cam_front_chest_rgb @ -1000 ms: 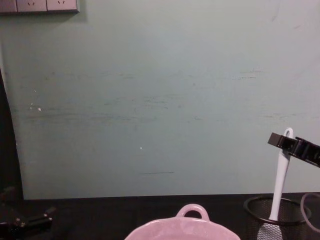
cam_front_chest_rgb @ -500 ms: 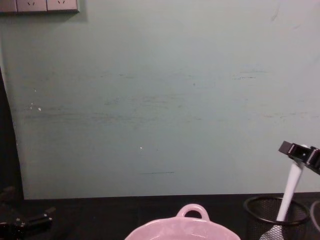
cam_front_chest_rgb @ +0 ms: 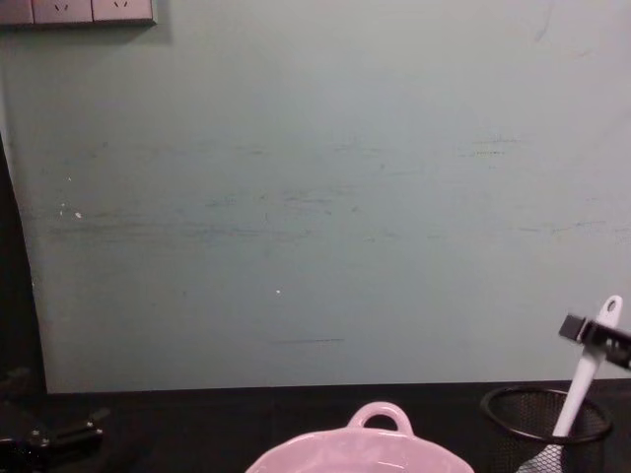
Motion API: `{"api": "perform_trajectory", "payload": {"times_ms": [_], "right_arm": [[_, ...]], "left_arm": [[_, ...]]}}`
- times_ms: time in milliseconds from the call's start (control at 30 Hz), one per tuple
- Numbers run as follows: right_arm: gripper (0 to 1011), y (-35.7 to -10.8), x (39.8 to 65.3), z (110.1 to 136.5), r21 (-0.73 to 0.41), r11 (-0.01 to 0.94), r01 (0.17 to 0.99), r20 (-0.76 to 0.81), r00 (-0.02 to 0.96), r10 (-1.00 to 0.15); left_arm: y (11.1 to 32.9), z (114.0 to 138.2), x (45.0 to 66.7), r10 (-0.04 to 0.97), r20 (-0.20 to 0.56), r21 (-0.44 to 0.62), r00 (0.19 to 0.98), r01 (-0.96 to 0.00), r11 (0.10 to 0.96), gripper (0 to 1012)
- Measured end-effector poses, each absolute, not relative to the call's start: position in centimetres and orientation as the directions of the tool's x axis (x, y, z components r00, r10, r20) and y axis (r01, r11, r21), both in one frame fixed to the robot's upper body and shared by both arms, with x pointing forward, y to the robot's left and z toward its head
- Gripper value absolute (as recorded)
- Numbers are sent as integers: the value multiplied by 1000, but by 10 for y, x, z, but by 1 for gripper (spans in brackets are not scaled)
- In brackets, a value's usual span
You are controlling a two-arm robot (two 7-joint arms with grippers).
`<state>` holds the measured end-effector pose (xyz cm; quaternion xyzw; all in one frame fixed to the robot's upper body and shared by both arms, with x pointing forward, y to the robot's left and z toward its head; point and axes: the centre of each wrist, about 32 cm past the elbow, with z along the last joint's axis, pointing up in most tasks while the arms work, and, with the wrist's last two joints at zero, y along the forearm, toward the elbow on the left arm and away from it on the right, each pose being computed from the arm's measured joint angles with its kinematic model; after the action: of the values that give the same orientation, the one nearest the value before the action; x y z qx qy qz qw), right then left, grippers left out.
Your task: Use the one hand to pick up the spoon and stir the clear water in the bowl.
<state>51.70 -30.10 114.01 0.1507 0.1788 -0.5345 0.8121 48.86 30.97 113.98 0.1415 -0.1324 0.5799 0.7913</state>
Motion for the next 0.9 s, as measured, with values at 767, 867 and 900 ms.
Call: {"api": "perform_trajectory", "payload": {"times_ms": [767,867,900], "right_arm": [[1003,-342,453,1211,-330,385,862,-114,368,-923],[1002,-346,452,1210,-363,336,869,-50,342,-938],[1003,-346,453,1207,-375,314,872,-22,330,-944]], "left_arm": [[310,1140,489,880,374,70,292,-955,287,1011],[310,1140,489,880,374,70,292,-955,287,1011],[310,1140,489,880,374,70,292,-955,287,1011]]}}
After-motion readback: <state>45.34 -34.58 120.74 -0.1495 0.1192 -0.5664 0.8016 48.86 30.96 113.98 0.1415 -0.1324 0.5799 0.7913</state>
